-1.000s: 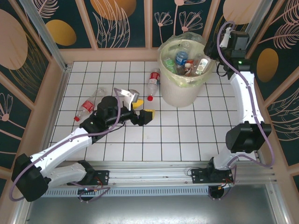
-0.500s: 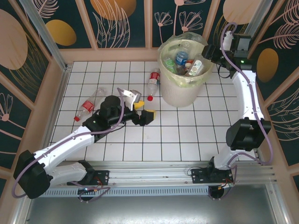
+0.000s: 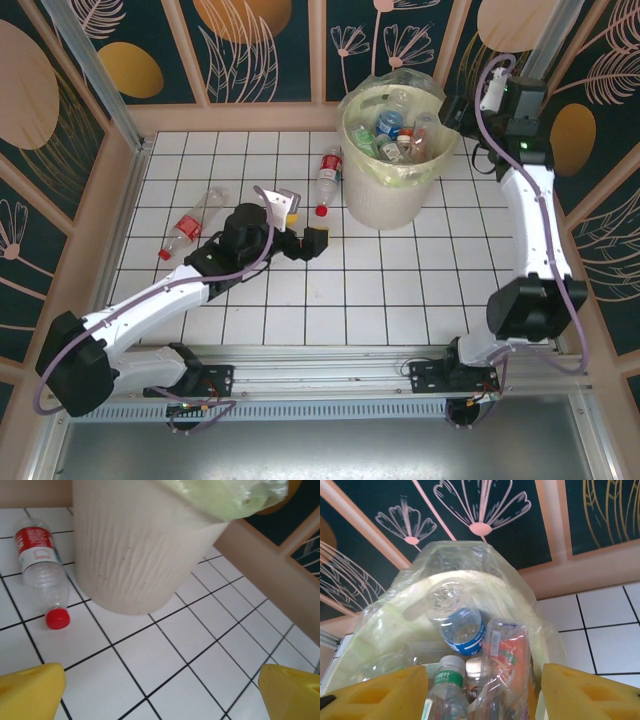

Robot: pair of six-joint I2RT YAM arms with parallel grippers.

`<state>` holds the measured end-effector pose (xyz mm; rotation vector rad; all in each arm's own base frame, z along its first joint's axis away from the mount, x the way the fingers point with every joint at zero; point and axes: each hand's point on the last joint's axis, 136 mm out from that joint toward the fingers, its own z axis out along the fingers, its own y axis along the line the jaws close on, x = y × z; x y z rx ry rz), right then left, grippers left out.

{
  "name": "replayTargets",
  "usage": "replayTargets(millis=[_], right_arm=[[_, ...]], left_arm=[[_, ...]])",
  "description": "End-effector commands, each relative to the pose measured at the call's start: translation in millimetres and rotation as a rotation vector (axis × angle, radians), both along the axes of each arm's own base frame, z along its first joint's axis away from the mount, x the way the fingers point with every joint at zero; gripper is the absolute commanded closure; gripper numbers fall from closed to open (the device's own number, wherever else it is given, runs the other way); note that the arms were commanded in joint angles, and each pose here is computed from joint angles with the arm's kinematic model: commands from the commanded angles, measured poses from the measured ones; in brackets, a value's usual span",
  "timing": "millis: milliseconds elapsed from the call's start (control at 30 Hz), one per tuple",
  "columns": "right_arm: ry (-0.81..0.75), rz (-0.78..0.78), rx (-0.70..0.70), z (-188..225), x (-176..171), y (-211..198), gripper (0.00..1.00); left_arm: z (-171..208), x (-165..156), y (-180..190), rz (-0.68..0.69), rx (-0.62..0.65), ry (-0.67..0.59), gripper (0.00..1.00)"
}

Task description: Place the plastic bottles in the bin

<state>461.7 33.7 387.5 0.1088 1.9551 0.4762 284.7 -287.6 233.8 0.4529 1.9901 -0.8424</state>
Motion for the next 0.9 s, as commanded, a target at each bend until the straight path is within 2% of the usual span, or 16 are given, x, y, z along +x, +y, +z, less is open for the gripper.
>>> replayTargets(millis=[0, 233, 267, 400, 600, 867], right_arm=[[-0.184, 0.059, -0.021, 46, -29, 14, 0.38], [-0.237, 0.17, 0.038, 45, -92, 42, 0.37], [-0.238, 0.184, 0.048, 43, -101, 46, 0.36], [-0.231, 0.26, 0.08, 32, -133, 65, 0.36], [-0.21, 0.331, 0.078, 19, -170, 83, 0.34], [-0.164, 0.45, 0.107, 1, -212, 98, 0.3]], left_arm=[[-7, 19, 2, 0.084, 0.033, 0.013, 0.01], [-57, 63, 4, 0.181, 0.125, 0.14, 0.05], [-52, 73, 1, 0.188, 0.108, 0.148, 0.06], [-72, 100, -1, 0.212, 0.116, 0.227, 0.08], [-102, 146, -4, 0.249, 0.18, 0.292, 0.09], [-145, 191, -4, 0.317, 0.287, 0.357, 0.09]])
